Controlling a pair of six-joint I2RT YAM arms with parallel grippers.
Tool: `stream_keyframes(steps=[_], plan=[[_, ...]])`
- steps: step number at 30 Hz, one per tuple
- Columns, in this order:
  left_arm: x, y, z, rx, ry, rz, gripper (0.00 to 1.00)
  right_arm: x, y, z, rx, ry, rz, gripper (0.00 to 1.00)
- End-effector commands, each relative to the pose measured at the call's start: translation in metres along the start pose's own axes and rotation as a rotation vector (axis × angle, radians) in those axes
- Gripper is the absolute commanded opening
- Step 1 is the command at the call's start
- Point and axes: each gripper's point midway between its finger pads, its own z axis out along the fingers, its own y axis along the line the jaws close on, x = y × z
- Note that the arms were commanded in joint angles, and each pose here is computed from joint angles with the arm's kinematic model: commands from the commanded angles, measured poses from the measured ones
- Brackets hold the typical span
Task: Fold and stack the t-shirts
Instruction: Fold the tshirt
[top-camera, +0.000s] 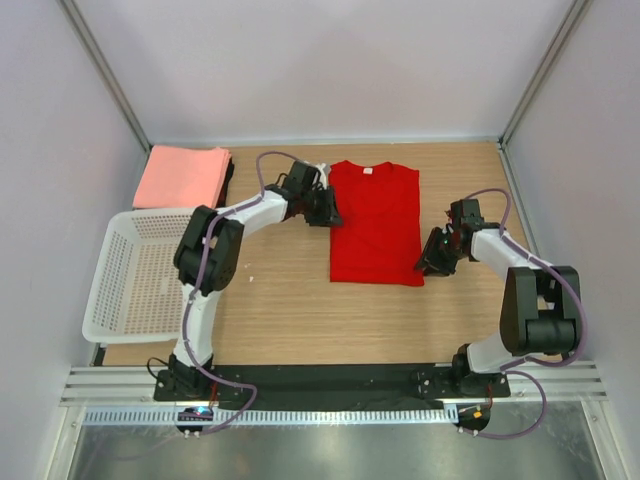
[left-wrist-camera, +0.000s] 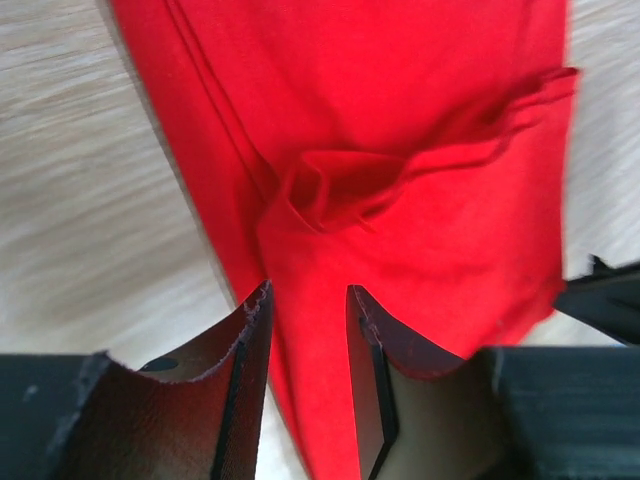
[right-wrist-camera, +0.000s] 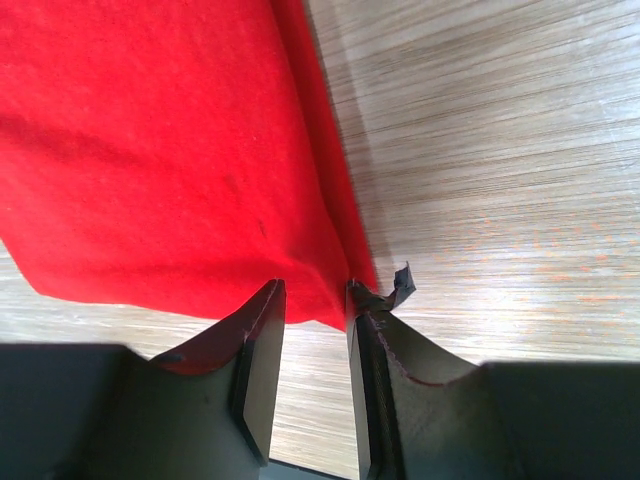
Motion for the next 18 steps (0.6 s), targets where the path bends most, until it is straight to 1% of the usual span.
stream_keyframes(steps=[1,4,12,16,17,18], plan=[[-0.005,0.001,0.01,0.007,0.028,0.033,0.36,-0.013,0.015,-0.01,-0.055,-0.056,-0.004,0.38],[-0.006,0.004,0.019,0.003,0.036,0.032,0.36,-0.009,0.012,-0.009,-0.048,-0.054,-0.006,0.38],[-0.015,-0.003,0.027,0.035,0.031,0.044,0.36,0.003,0.002,0.001,-0.032,-0.033,0.005,0.38],[-0.013,0.001,0.033,0.031,0.048,0.041,0.36,0.008,0.007,0.003,-0.038,-0.024,-0.011,0.38],[-0.012,0.001,0.034,0.035,0.051,0.037,0.35,0.008,0.006,0.003,-0.033,-0.027,-0.009,0.38],[-0.011,0.0,0.035,0.037,0.053,0.035,0.29,0.008,0.007,0.003,-0.037,-0.03,-0.011,0.38]])
